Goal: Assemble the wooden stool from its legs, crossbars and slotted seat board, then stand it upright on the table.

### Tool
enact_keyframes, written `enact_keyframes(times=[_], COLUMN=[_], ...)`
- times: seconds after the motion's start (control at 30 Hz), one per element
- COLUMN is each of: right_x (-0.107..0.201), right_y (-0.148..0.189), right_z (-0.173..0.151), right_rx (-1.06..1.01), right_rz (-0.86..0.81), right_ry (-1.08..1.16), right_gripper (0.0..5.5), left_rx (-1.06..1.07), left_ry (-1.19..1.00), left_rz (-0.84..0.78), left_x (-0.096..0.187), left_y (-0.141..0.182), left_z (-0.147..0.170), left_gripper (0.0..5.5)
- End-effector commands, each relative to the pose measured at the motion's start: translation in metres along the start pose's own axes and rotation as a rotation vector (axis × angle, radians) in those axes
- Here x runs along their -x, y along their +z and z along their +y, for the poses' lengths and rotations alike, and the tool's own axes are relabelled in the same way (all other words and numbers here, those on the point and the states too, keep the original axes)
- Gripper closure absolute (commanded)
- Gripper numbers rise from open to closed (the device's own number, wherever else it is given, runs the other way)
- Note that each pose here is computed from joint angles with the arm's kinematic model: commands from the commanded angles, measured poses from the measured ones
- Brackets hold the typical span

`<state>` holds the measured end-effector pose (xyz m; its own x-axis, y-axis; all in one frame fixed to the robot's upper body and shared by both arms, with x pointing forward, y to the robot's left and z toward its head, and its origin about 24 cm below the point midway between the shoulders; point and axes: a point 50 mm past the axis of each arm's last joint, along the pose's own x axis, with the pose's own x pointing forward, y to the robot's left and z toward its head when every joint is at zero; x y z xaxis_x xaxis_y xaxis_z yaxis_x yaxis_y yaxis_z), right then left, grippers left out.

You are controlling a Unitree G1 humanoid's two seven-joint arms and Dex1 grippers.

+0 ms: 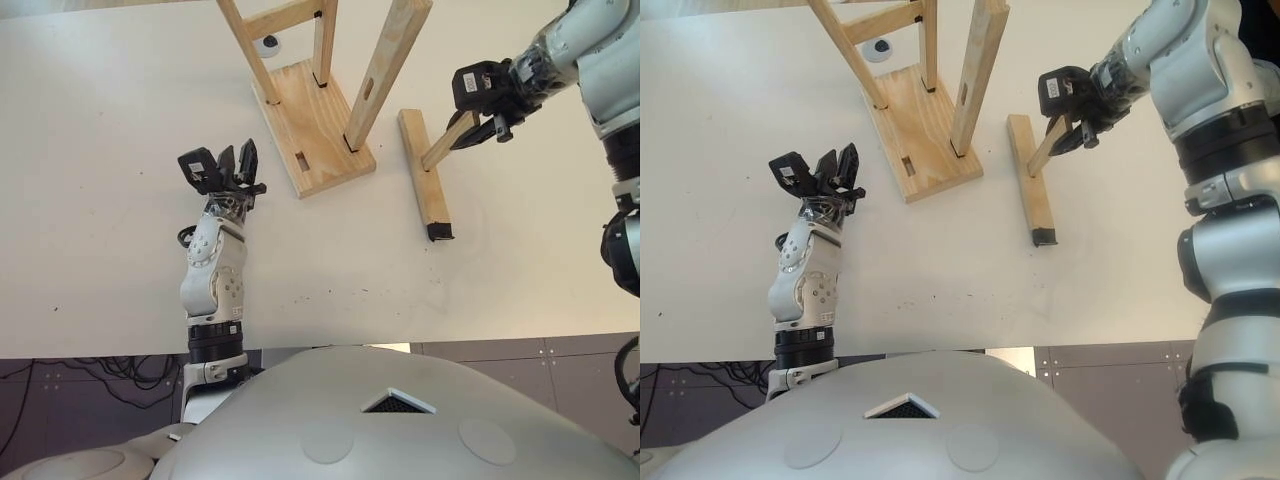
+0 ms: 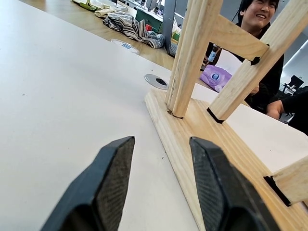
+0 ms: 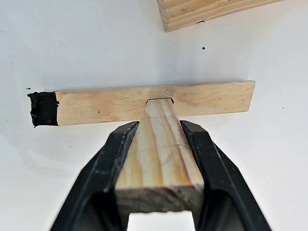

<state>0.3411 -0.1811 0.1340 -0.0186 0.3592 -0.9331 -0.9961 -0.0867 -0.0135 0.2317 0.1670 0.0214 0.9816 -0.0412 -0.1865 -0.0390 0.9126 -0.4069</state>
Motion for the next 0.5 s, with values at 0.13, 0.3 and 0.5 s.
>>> enact_keyframes(times=[0.13,0.3,0.5], right_x=[-0.068,-0.072,-0.085], right_y=[-0.016,-0.019,-0.020], right_z=[0.021,0.026,0.036], right_rx=[-0.072,-0.069,-0.083], right_rz=[0.042,0.034,0.009], right_ry=[0.251,0.247,0.242], right_gripper=[4.21,4.21,4.21], left_rx=[-0.011,-0.013,-0.021], left_ry=[0.004,0.015,0.024], left_rz=[0.011,0.009,0.004], left_x=[0.000,0.001,0.001], left_y=[-0.002,-0.002,0.002], left_z=[-0.002,0.001,0.005], left_gripper=[3.43,3.43,3.43])
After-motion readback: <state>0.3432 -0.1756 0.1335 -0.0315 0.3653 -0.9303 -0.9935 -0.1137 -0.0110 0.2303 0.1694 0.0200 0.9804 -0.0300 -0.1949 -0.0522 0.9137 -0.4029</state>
